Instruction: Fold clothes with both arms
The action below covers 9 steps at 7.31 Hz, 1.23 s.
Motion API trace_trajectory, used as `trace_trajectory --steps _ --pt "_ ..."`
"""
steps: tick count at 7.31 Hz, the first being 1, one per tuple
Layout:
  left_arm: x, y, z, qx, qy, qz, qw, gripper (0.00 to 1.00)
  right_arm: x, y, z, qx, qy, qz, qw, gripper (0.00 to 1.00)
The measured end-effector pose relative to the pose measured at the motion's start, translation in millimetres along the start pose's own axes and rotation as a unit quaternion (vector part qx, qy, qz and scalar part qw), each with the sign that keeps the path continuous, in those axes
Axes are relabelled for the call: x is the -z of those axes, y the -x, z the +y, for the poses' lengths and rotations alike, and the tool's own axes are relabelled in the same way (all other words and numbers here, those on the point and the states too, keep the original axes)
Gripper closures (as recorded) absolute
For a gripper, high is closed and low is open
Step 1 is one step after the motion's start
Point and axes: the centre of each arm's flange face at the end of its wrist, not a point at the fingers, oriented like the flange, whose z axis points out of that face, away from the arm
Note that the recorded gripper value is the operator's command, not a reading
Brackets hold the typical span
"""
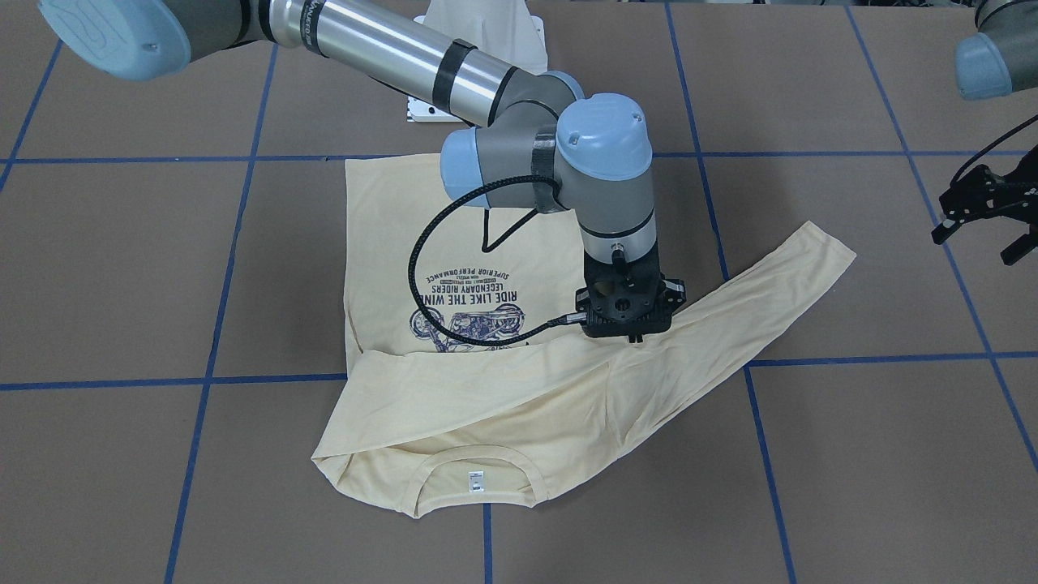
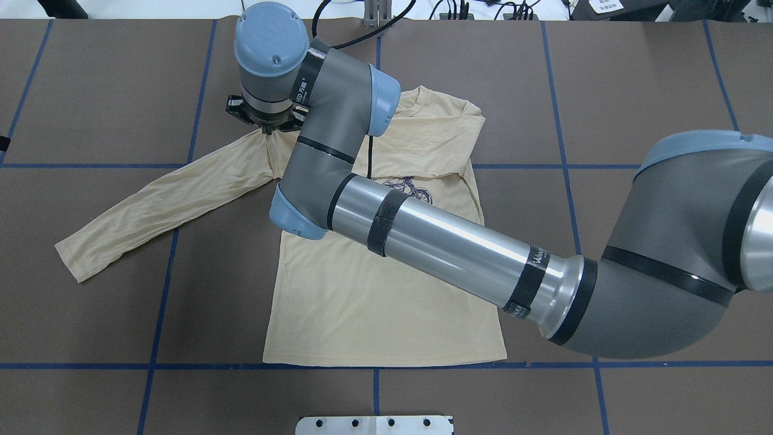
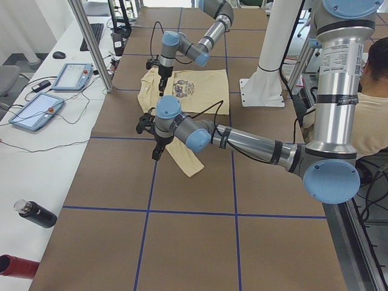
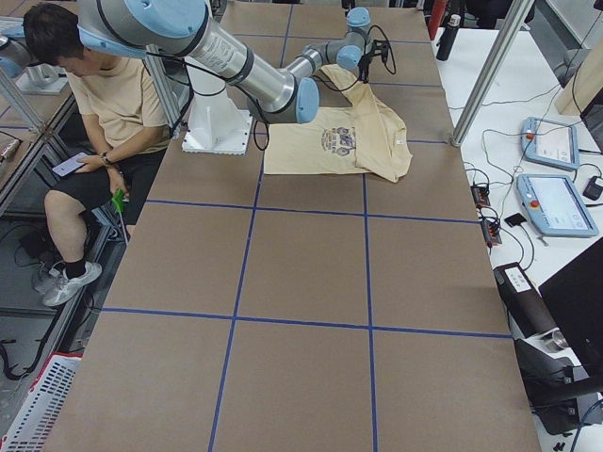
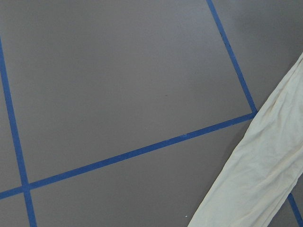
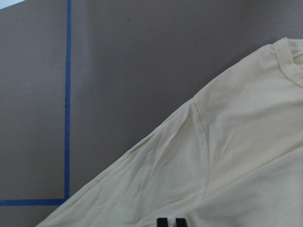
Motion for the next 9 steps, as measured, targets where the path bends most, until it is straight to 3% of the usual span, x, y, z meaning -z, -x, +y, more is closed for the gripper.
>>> trace_trajectory --steps 1,3,4,6,9 --pt "-0.4 -16.8 -3.8 0.003 0.000 0.012 0.9999 0.00 8.3 19.5 2.1 -0.030 -0.009 -0.005 0.9995 0.01" --pt "-23.5 -59.6 0.6 0.017 0.031 0.044 0.9984 0.00 25.4 47.2 -0.5 -0.054 -0.018 -0.014 0.9983 0.01" --pt "-36.2 -71.5 4.7 0.016 0.041 0.044 0.9980 0.00 34.6 52.3 -8.2 -0.063 -0.019 -0.017 0.9977 0.01" --pt "-59.5 -73.7 16.4 0.014 0.058 0.027 0.9979 0.01 54.6 26.8 -31.1 -0.082 0.014 -0.011 0.9965 0.01" --pt "-100.3 -42.8 58.8 0.006 0.074 0.010 0.9972 0.13 81.5 -96.2 -32.8 -0.098 0.051 -0.002 0.9939 0.01"
